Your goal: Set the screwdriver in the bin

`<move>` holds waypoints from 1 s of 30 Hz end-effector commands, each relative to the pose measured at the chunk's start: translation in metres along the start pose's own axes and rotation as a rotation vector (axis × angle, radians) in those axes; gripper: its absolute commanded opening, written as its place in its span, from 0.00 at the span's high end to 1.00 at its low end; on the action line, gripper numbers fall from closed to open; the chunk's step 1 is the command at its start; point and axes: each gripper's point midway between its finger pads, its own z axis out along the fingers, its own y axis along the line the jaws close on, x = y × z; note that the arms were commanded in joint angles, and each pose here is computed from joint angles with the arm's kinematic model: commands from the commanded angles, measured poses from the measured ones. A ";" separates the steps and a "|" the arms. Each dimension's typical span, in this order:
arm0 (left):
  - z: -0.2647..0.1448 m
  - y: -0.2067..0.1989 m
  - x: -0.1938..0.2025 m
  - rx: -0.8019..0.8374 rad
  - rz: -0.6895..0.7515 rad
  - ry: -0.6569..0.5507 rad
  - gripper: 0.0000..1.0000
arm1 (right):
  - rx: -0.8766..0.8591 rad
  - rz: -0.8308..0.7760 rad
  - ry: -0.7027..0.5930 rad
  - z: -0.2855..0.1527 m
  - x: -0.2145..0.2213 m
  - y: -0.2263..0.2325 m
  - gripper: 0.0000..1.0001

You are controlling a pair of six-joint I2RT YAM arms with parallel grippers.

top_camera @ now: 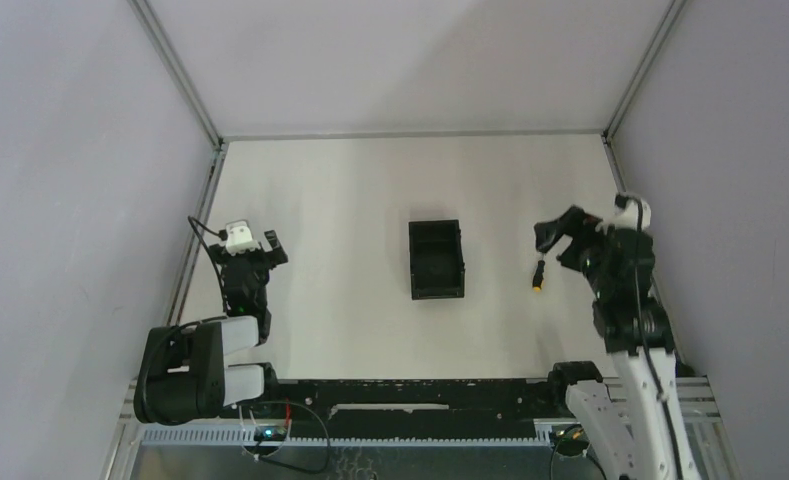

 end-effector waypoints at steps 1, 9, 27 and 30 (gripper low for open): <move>0.009 -0.003 -0.028 0.005 0.004 -0.081 0.00 | 0.255 -0.107 0.203 0.026 -0.011 -0.029 0.04; 0.009 -0.003 -0.028 0.003 0.003 -0.082 0.00 | 0.516 -0.135 0.609 0.082 0.048 -0.088 0.05; 0.009 -0.003 -0.028 0.003 0.003 -0.081 0.00 | 0.573 -0.159 0.969 0.131 0.148 -0.147 0.81; 0.009 -0.003 -0.028 0.004 0.003 -0.080 0.00 | 0.559 -0.175 0.946 0.128 0.131 -0.139 1.00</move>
